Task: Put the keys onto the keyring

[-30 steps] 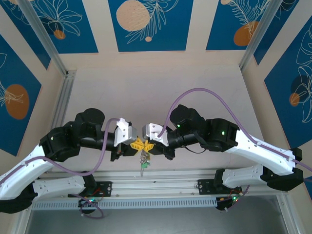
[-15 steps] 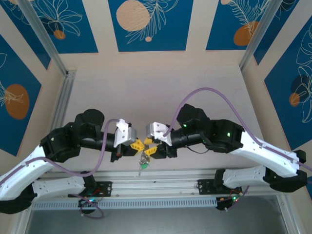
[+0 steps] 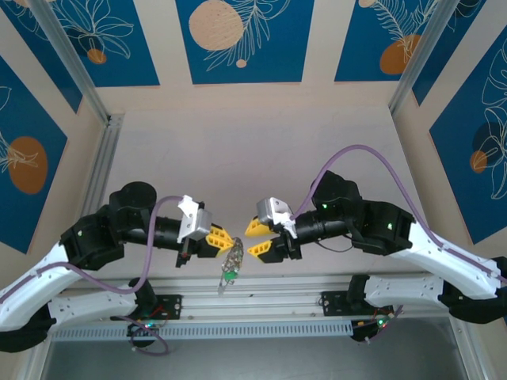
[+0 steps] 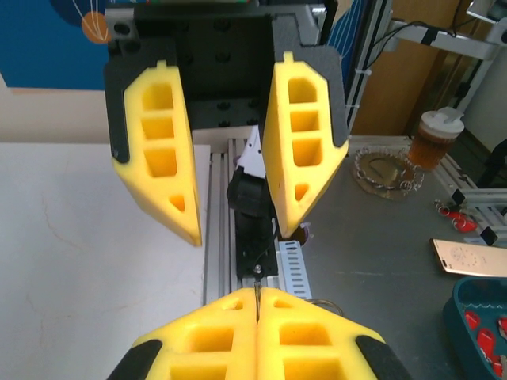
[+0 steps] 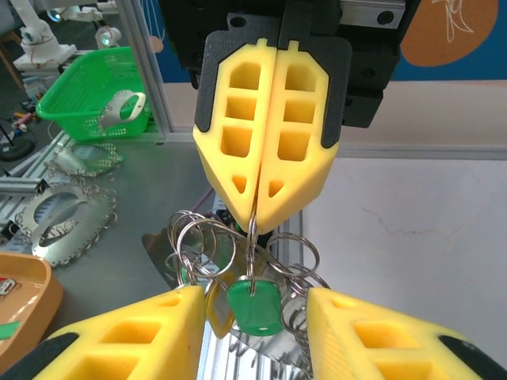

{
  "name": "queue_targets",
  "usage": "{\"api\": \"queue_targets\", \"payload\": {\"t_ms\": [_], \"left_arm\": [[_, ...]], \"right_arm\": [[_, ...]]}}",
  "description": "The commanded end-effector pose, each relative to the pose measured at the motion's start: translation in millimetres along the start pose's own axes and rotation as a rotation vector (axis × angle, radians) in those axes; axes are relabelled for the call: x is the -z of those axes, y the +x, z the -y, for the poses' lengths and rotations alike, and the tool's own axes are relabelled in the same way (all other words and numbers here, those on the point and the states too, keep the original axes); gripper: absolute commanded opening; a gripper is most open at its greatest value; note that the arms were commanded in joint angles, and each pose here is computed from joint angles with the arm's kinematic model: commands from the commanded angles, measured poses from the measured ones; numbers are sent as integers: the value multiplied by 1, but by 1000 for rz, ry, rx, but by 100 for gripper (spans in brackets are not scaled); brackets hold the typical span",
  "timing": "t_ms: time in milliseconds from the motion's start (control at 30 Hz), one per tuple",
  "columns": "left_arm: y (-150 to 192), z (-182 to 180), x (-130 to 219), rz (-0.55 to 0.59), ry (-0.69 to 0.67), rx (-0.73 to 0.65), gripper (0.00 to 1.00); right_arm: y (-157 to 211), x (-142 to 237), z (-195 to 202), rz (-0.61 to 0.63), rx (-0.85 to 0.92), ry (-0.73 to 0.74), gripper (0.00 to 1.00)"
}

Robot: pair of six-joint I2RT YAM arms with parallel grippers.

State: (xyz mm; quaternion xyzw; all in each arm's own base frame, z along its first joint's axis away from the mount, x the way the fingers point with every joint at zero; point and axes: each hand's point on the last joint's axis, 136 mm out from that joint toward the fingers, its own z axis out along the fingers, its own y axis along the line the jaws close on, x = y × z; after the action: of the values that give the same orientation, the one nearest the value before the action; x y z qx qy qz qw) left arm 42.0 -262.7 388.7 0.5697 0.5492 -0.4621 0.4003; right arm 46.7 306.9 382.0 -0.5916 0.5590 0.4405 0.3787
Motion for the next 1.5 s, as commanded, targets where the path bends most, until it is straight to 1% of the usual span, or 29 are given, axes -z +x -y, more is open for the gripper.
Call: {"api": "queue_targets", "payload": {"t_ms": [0, 67, 133, 267, 367, 600, 967, 1033, 1200, 1367, 1467], "left_arm": [[-18, 12, 6, 83, 45, -36, 0], [-18, 13, 8, 88, 38, -40, 0], [-18, 14, 10, 97, 38, -44, 0], [-19, 17, 13, 109, 42, -52, 0], [-20, 17, 14, 121, 42, -58, 0], [-21, 15, 13, 140, 29, -60, 0], [-24, 10, 11, 173, 6, -69, 0], [-25, 9, 12, 173, 0, -74, 0], [-26, 8, 14, 168, -13, -79, 0], [-25, 7, 18, 173, -36, -87, 0], [-27, 8, 19, 176, -34, -89, 0]], "right_arm": [[-3, -12, -1, 23, -31, -50, 34], [-4, -16, 1, 33, -33, -53, 28], [-6, -17, 1, 47, -37, -59, 26], [-6, -18, 3, 39, -48, -53, 25], [-6, -20, 2, 38, -54, -70, 22], [-7, -22, -3, 40, -56, -105, 19], [-1, -24, -3, 22, -64, -109, 13], [0, -23, -3, 22, -68, -108, 14], [2, -18, -4, 20, -73, -92, 23], [-4, -9, -8, 51, -81, -95, 31], [-6, -8, -9, 63, -85, -100, 32]]}}
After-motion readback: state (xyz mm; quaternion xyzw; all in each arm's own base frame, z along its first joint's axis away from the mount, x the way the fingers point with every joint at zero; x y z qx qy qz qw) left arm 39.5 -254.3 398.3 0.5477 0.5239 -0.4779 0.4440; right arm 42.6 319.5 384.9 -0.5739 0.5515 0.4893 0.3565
